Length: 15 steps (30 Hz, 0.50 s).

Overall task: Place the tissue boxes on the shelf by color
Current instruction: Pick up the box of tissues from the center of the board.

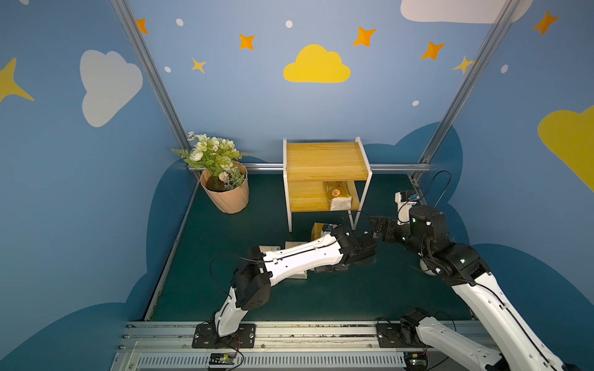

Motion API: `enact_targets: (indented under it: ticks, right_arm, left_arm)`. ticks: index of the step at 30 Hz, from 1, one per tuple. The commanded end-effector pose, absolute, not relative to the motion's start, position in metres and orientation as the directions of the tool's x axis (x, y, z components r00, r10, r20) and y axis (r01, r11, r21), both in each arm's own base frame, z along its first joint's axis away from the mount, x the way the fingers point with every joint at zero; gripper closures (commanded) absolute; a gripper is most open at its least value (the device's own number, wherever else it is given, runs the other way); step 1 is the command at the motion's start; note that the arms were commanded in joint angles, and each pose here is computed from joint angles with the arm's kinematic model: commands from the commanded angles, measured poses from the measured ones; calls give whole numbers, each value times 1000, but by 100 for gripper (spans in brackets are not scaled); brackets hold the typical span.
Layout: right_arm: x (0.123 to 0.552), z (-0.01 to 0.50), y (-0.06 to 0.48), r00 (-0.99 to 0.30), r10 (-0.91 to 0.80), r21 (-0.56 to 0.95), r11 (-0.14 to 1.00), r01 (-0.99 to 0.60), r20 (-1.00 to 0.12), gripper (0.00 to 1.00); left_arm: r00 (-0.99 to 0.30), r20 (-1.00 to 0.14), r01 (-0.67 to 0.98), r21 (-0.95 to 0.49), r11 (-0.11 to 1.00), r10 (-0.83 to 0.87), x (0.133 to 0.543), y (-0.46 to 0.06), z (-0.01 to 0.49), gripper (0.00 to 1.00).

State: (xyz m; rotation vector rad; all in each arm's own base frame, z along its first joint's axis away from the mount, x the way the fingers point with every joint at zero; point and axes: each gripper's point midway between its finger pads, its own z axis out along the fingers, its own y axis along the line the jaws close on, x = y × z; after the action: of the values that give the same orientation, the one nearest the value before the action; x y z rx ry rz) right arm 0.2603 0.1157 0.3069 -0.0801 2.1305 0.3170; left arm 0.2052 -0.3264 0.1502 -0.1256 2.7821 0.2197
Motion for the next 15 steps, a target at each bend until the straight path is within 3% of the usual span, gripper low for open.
enact_targets:
  ticks: [1, 5, 10, 15]
  right_arm:
    - [261, 321, 113, -516, 58, 175, 968, -182, -855, 2]
    - [260, 326, 114, -515, 62, 184, 964, -190, -855, 2]
    - [258, 339, 110, -507, 44, 162, 968, -190, -861, 2]
    - [258, 352, 106, -494, 21, 131, 973, -189, -869, 2]
  left_arm:
    - [-896, -436, -152, 115, 982, -87, 214, -313, 182, 72]
    - [-876, -475, -152, 99, 983, -88, 221, -311, 193, 79]
    - [-850, -519, -152, 70, 986, -94, 235, -312, 206, 95]
    - [-836, -532, -175, 23, 984, -136, 254, -306, 210, 97]
